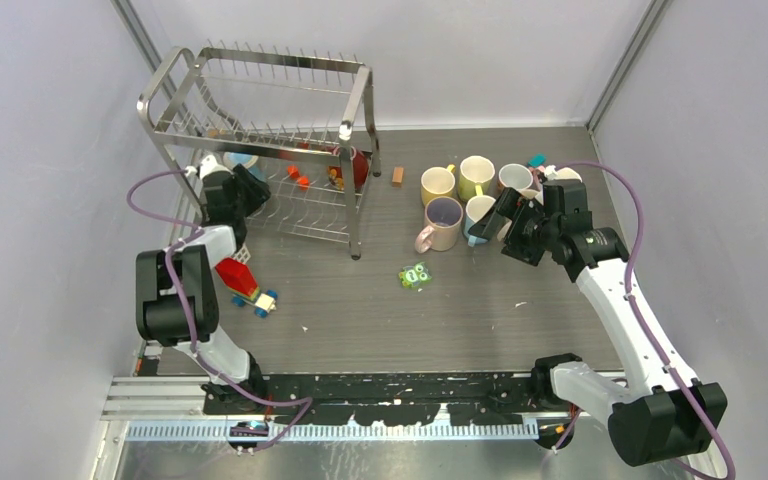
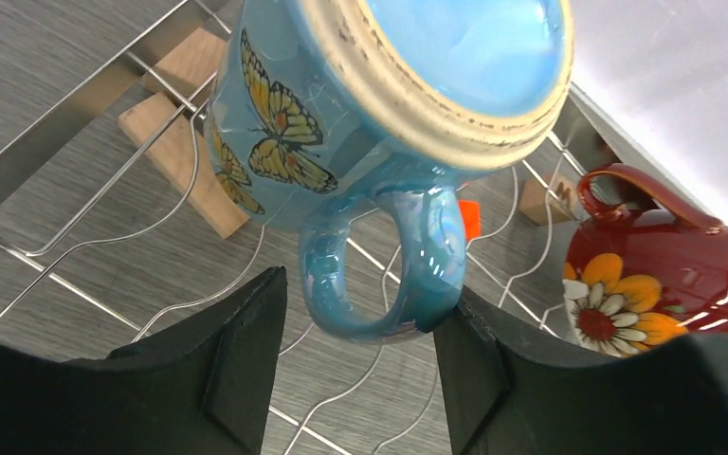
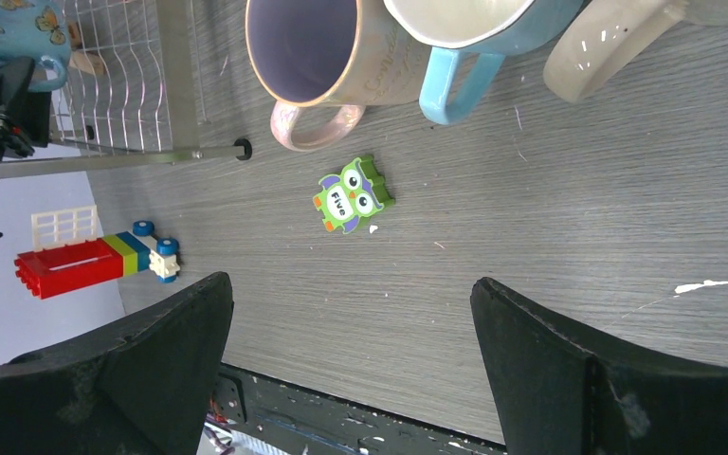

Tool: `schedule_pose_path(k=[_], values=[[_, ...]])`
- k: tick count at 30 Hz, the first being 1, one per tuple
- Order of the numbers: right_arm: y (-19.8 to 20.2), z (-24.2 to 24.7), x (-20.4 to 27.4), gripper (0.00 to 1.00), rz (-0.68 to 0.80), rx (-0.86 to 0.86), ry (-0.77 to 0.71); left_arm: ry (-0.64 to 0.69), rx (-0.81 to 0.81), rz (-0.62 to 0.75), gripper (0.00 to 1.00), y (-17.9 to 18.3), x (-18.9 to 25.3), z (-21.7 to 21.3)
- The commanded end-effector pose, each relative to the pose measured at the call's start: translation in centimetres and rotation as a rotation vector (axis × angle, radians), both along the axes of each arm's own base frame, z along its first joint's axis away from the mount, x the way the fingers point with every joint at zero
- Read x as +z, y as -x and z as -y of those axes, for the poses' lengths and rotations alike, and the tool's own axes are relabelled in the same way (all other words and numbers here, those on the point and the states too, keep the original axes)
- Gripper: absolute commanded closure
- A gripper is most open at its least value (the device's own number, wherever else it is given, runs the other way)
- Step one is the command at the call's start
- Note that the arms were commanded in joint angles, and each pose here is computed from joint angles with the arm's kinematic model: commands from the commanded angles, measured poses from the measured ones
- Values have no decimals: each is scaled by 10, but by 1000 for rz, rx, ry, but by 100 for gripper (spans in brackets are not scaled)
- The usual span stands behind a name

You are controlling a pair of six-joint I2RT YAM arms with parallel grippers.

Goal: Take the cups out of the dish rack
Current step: Adjust the cup in the dish rack, then unload the cup from the dish rack.

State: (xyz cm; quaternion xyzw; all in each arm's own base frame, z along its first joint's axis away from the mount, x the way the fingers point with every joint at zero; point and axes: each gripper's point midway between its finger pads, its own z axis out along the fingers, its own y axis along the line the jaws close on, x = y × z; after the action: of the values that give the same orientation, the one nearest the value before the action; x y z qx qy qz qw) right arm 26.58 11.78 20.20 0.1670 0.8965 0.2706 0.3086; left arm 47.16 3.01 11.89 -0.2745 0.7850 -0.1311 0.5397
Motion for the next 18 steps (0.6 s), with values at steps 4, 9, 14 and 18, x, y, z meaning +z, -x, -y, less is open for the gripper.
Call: schedule_pose_path(k=[4, 9, 14, 18], values=[[-5, -3, 8, 0, 52, 21, -1, -102, 60, -63, 42, -3, -7, -10], [-6, -3, 7, 0, 51, 23, 3, -135, 82, -77, 46, -8, -9, -11], [-6, -2, 6, 0, 48, 23, 6, -186, 108, -91, 51, -12, -8, -14], [-6, -3, 5, 0, 43, 26, 8, -221, 122, -109, 55, -13, -9, -15]])
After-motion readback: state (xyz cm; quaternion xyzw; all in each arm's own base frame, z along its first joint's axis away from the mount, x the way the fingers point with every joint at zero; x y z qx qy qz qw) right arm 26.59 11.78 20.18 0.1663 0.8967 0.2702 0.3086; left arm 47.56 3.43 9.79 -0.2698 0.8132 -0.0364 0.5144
